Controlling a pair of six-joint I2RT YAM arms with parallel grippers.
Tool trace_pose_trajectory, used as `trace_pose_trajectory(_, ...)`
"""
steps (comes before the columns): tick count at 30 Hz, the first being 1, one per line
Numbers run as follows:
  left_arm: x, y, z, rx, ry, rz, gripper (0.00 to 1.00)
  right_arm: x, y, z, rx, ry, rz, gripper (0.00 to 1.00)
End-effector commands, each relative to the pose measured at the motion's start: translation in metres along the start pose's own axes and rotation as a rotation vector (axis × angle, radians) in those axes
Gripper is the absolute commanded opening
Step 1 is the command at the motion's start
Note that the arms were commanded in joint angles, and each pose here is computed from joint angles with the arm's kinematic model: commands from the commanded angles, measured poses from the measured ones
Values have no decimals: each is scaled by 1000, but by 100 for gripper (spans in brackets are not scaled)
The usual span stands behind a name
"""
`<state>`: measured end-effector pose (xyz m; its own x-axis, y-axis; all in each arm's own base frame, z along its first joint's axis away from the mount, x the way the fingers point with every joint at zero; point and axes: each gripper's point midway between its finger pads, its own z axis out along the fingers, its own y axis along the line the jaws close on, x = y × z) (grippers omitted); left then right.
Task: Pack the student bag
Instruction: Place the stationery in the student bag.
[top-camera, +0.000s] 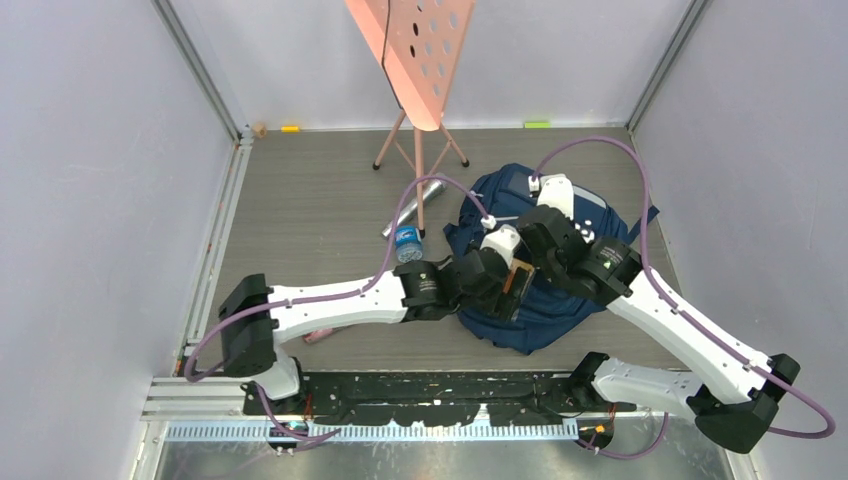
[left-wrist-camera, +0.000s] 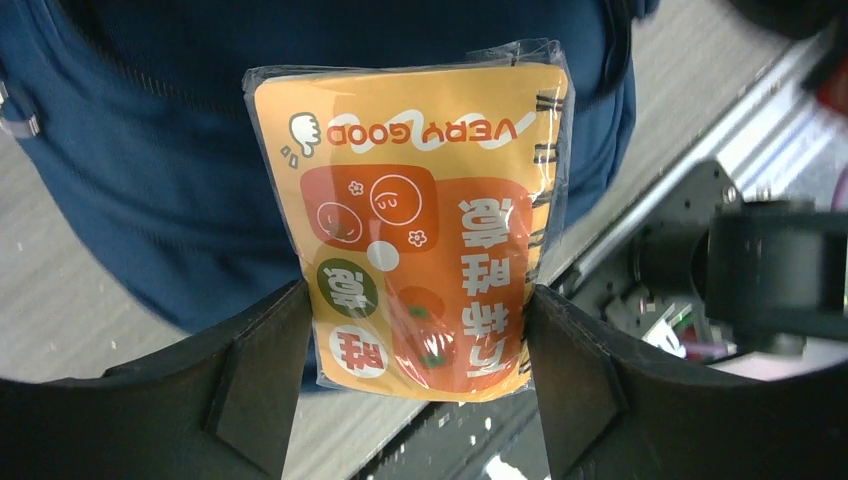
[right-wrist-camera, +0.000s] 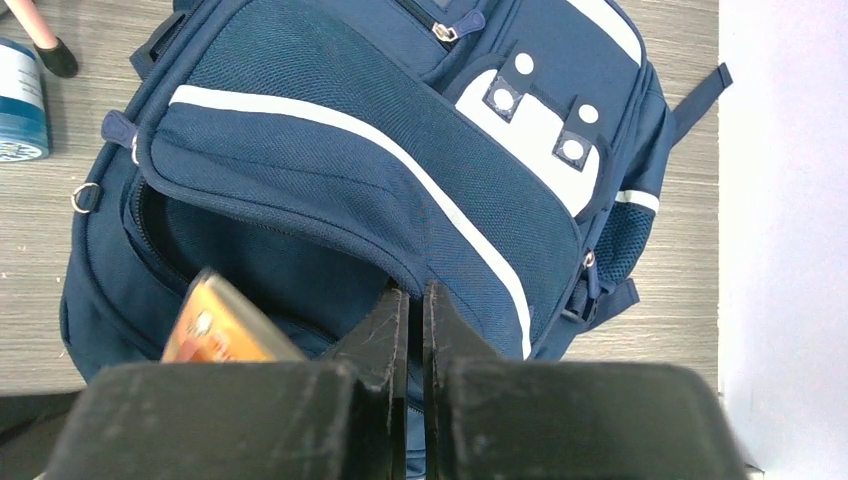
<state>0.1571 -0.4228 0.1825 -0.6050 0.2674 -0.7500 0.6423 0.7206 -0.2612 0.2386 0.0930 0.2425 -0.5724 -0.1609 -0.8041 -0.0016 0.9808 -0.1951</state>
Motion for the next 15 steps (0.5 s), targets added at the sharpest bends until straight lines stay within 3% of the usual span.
trace_pose_trajectory(1, -54, 8, 27, -67, -169, -12, 61, -28, -5, -15, -27, -109, 174, 1)
trace_pose_trajectory(9, -72, 18, 54, -114, -252, -19, 67, -22, -6, -14, -25, -103, 200, 0)
trace_pose_trajectory(15, -69, 24, 47, -93, -300, 40, 91, -25, -13, -15, 5, -130, 234, 0)
